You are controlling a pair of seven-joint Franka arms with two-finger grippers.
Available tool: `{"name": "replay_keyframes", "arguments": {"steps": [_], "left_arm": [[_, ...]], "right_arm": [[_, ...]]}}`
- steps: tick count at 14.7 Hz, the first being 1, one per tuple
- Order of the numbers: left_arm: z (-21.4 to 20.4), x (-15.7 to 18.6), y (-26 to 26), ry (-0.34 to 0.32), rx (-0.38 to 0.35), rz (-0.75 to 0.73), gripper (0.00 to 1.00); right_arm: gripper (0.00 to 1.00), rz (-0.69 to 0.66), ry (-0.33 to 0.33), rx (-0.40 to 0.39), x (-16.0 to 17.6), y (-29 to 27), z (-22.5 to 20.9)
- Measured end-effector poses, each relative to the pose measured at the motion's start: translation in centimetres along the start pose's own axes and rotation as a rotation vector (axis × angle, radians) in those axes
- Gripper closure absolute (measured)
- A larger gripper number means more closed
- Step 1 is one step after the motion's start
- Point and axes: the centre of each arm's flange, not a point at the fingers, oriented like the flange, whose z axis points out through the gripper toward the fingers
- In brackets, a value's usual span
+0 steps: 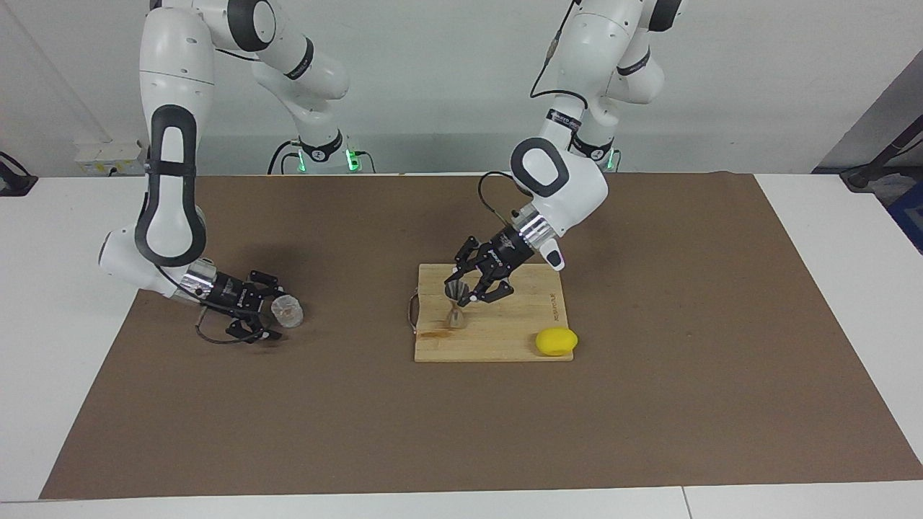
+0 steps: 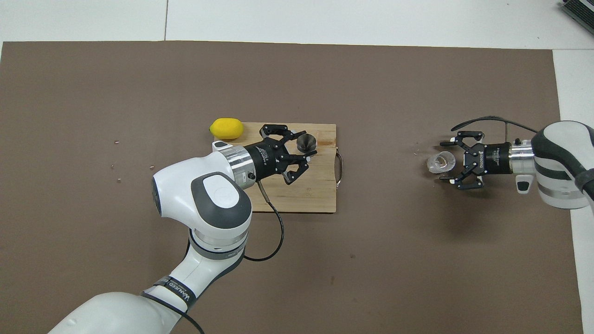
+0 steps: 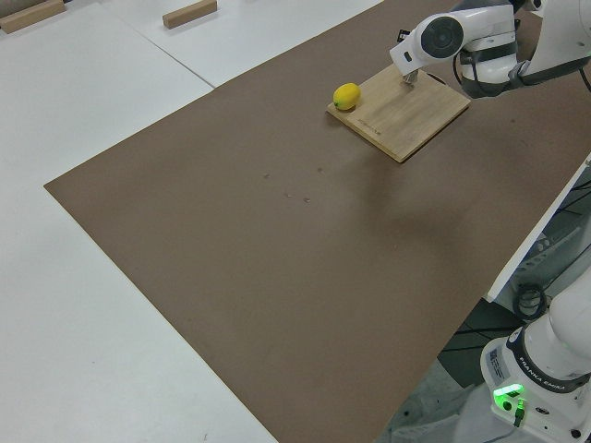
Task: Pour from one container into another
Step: 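Carry the metal cup onto the board while the right gripper grasps the glass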
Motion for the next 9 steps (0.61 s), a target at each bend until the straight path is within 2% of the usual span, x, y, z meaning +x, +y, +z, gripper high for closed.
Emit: {"name": "replay_keyframes", "arguments": {"steps": [3, 5, 6, 7, 8, 9], "left_arm": [[0.66, 0.66, -0.31, 0.012, 0.009, -0.005, 0.49], [0.96, 1.04, -0.38, 0.018, 0.011, -0.005, 0.49], [0.97, 1.00, -0.38, 0.018, 0.011, 0.002, 0.49], [0.97, 0.99, -0.37, 0.018, 0.011, 0.011, 0.49], [0.96, 0.98, -0.36, 0.017, 0.011, 0.018, 0.45], [0.98, 0.94, -0.39, 0.017, 0.011, 0.021, 0.33]], "right_arm": [[0.04, 0.008, -0.013, 0.012, -0.03, 0.04, 0.08], [0.15, 0.008, -0.015, 0.014, -0.06, 0.03, 0.06], [0.15, 0.008, -0.015, 0.014, -0.06, 0.05, 0.07], [0.22, 0.009, -0.015, 0.014, -0.03, 0.10, 0.11], [0.27, 0.010, -0.016, 0.013, 0.00, 0.16, 0.16], [0.27, 0.011, -0.016, 0.012, 0.03, 0.20, 0.19]]}}
